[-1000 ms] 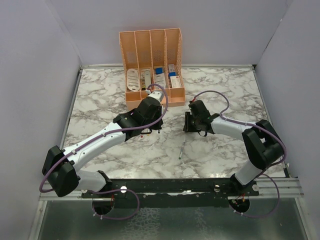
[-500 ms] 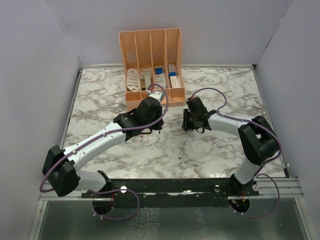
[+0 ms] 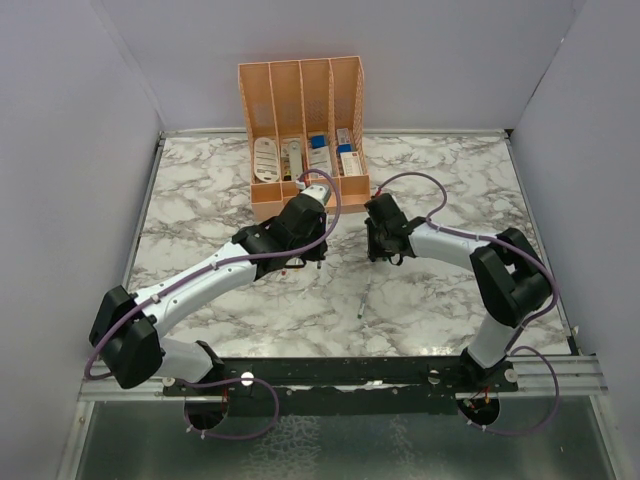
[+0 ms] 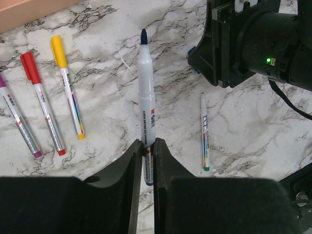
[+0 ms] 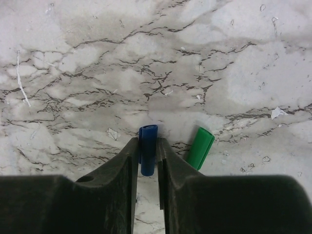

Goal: Insert the pens into the pen caps

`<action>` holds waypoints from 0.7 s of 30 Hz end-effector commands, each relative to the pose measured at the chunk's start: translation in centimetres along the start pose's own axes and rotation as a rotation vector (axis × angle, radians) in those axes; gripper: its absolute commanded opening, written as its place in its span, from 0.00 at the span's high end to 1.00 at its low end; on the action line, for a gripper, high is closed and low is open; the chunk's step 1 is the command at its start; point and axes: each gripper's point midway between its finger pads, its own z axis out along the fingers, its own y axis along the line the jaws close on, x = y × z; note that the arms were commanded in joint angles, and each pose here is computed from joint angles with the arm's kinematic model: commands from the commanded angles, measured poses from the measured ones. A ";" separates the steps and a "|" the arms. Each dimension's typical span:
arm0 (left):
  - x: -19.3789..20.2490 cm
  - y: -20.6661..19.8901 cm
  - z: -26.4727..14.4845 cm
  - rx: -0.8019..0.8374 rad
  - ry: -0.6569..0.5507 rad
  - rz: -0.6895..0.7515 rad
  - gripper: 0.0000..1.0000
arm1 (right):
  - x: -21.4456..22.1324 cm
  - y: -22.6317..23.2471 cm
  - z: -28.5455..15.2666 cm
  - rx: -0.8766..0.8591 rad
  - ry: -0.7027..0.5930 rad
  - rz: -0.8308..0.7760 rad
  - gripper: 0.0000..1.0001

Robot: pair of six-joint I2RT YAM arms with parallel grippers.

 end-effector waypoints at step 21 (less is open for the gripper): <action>-1.5 -1.1 0.6 0.048 -0.040 0.010 1.00 | -0.7 1.1 -2.0 0.031 -0.017 -0.077 0.99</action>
